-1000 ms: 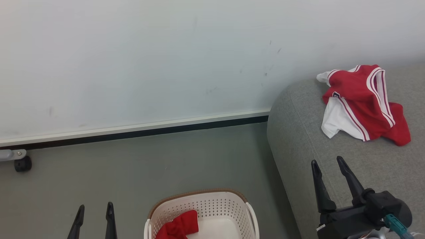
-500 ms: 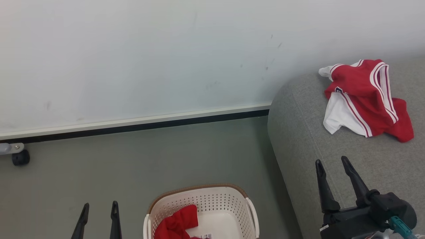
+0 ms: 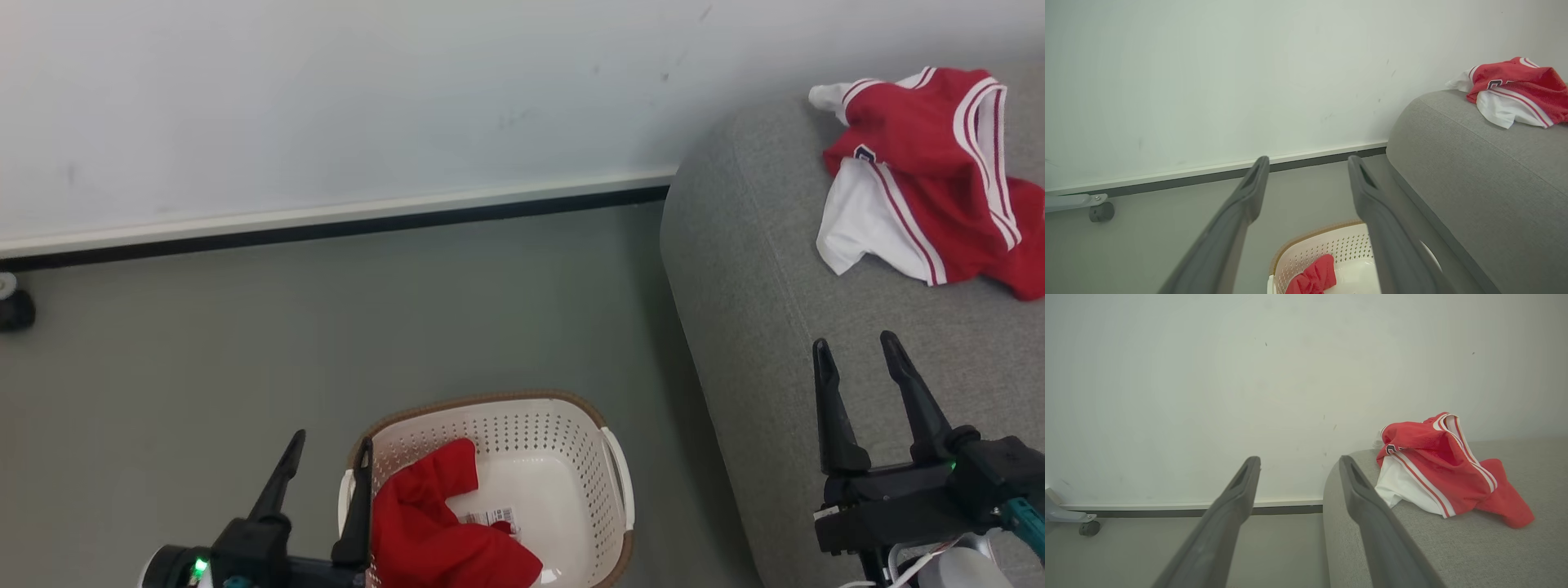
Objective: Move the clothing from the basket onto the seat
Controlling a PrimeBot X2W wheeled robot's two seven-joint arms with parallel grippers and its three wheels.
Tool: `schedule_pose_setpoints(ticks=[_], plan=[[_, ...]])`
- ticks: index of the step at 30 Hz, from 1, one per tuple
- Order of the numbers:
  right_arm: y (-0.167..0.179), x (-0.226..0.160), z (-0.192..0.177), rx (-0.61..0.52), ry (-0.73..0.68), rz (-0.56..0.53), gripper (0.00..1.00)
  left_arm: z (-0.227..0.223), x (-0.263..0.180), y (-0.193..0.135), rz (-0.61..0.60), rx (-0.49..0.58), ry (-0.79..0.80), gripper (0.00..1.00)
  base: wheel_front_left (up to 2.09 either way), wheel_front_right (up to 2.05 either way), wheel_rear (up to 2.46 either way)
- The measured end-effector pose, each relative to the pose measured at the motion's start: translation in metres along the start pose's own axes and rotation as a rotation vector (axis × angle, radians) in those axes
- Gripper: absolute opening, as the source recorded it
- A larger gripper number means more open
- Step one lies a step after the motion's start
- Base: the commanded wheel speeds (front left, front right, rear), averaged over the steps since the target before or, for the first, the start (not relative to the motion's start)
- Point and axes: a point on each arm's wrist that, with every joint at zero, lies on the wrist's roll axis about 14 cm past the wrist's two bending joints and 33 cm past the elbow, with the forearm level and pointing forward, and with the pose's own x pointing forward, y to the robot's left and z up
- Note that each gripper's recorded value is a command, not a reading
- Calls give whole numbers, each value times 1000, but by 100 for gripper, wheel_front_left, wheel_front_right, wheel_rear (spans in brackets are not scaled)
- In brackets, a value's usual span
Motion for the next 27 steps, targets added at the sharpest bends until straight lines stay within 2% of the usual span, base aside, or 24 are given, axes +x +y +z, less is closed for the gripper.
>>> schedule_pose_setpoints(ticks=[12, 27], plan=[[-19, 30, -28, -33, 52, -27, 100, -90, 38, -46, -204, 48, 306, 100, 0, 0, 0], [-33, 71, -55, -88, 62, -28, 100, -198, 57, -67, -367, 134, 646, 100, 0, 0, 0]])
